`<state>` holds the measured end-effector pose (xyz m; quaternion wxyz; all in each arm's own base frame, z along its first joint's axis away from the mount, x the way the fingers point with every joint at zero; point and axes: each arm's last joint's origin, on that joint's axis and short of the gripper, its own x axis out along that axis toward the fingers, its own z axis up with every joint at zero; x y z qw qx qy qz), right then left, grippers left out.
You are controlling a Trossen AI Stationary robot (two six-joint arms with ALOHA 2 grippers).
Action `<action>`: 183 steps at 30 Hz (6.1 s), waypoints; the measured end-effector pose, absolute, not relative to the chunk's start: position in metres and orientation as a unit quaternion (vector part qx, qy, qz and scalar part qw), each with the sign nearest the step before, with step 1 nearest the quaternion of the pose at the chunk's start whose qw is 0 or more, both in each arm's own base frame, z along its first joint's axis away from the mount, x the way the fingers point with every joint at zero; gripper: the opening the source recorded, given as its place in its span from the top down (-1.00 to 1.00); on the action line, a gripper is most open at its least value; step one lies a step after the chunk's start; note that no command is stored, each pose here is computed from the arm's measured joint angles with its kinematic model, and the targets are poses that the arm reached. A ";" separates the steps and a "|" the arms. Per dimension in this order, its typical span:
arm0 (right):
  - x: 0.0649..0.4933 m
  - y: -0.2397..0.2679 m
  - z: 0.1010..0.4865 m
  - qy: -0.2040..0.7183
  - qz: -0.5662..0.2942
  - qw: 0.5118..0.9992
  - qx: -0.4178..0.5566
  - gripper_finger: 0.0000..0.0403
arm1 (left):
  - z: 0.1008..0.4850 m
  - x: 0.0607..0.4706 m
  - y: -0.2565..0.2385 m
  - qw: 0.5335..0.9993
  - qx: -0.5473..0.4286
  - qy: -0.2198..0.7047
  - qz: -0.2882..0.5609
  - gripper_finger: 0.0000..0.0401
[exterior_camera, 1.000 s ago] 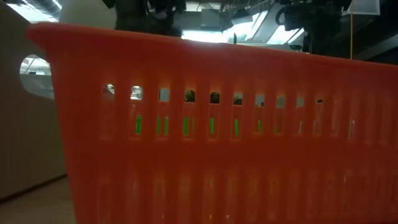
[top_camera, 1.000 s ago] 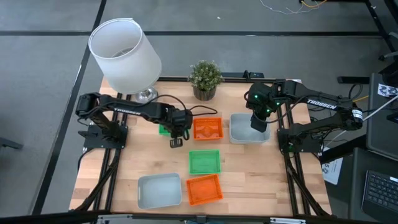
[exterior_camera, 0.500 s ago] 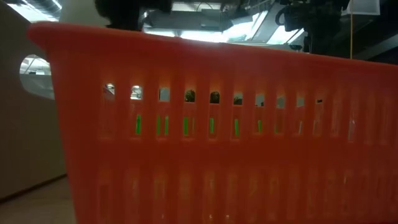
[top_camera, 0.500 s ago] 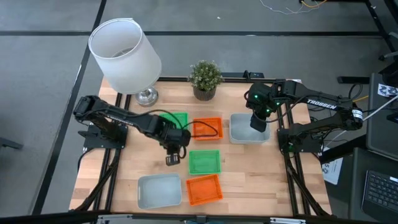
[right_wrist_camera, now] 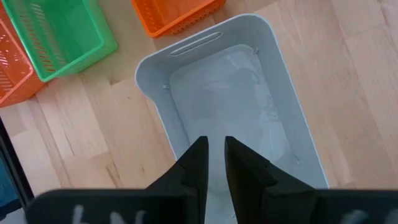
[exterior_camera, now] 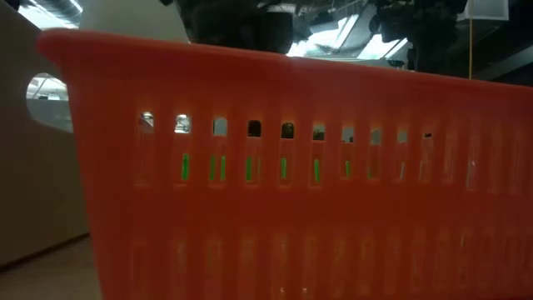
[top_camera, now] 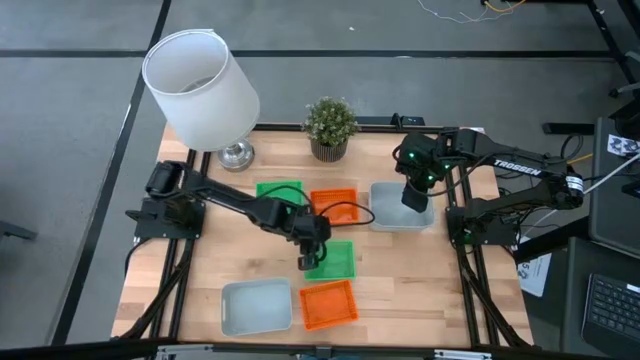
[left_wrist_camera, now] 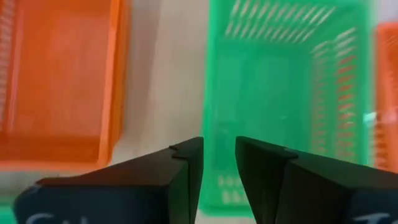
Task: Stack baskets by color
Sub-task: Stack the bottom green bin on the top of the green bins
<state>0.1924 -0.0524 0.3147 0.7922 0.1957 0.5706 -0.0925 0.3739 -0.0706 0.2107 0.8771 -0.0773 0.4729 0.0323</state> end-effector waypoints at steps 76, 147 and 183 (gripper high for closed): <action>0.194 -0.053 0.315 0.564 -0.084 0.801 0.180 0.74 | 0.187 0.379 -0.089 0.800 -0.161 0.547 0.185 0.41; 0.198 -0.054 0.316 0.549 -0.078 0.815 0.170 0.74 | 0.281 0.228 0.109 0.858 0.006 0.512 0.041 1.00; 0.198 -0.054 0.316 0.550 -0.077 0.814 0.168 0.74 | 0.227 0.267 0.114 0.822 -0.120 0.557 0.000 0.81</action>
